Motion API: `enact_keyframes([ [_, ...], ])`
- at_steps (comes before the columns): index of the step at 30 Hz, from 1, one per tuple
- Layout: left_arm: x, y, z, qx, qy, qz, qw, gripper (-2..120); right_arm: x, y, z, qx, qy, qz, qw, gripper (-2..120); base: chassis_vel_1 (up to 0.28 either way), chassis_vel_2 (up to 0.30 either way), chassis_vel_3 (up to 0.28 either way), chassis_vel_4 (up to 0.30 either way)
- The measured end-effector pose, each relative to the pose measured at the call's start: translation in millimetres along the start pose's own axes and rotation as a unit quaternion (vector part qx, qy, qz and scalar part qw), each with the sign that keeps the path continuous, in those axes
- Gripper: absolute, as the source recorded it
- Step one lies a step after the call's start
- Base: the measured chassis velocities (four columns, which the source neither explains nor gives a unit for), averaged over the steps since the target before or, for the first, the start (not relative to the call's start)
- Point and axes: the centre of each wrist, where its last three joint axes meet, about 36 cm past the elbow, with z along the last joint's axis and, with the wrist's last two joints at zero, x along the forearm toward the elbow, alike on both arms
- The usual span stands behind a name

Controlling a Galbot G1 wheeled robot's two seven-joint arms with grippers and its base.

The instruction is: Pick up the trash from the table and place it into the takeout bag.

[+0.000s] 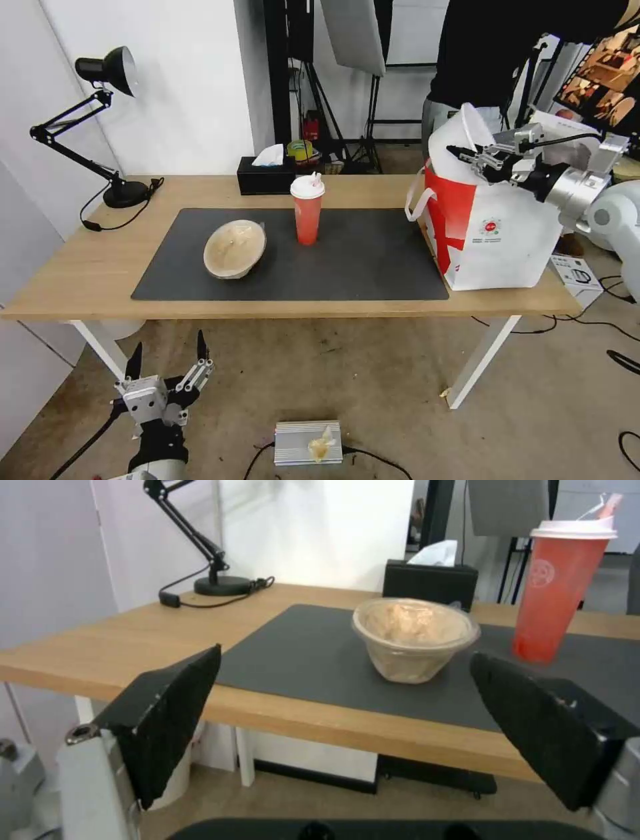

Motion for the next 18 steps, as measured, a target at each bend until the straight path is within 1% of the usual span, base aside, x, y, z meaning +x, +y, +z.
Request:
enact_keyframes([
  [3, -0.1, -0.4, 1.0, -0.001, 0.000, -0.001, 1.0000, 100, -1.5, 0.7, 0.6, 0.001, -0.001, -0.001, 1.000, 49, 0.000, 0.000, 0.000, 0.000],
  [4, -0.1, -0.4, 1.0, -0.001, 0.000, -0.001, 1.0000, 100, -1.5, 0.7, 0.6, 0.001, -0.001, -0.001, 1.000, 49, 0.000, 0.000, 0.000, 0.000],
  [7, 0.2, -1.8, 2.0, 0.000, -0.001, -0.003, 1.0000, 100, -2.6, 2.4, 1.9, 0.003, 0.000, 0.002, 1.000, 64, 0.000, 0.000, 0.000, 0.000],
  [8, 0.2, -1.8, 2.0, 0.000, -0.001, -0.003, 1.0000, 100, -2.6, 2.4, 1.9, 0.003, 0.000, 0.002, 1.000, 64, 0.000, 0.000, 0.000, 0.000],
  [12, 0.2, -1.5, -0.5, 0.000, -0.004, -0.003, 1.0000, 100, -0.5, 1.1, 0.0, 0.017, 0.015, 0.012, 1.000, 81, 0.000, 0.000, 0.000, 0.000],
  [13, 0.2, -1.5, -0.5, 0.000, -0.004, -0.003, 1.0000, 100, -0.5, 1.1, 0.0, 0.017, 0.015, 0.012, 1.000, 81, 0.000, 0.000, 0.000, 0.000],
  [16, 0.2, -1.3, -1.7, 0.001, -0.005, -0.003, 1.0000, 100, 0.7, -0.7, -2.2, 0.027, 0.023, 0.017, 0.999, 95, 0.000, 0.000, 0.000, 0.000],
  [17, 0.2, -1.4, -1.7, 0.001, -0.005, -0.003, 1.0000, 100, 0.8, -1.2, -2.7, 0.028, 0.023, 0.018, 0.999, 98, 0.000, 0.000, 0.000, 0.000],
  [18, 0.2, -1.4, -1.7, 0.001, -0.005, -0.003, 1.0000, 100, 0.8, -1.2, -2.7, 0.028, 0.023, 0.018, 0.999, 98, 0.000, 0.000, 0.000, 0.000],
])
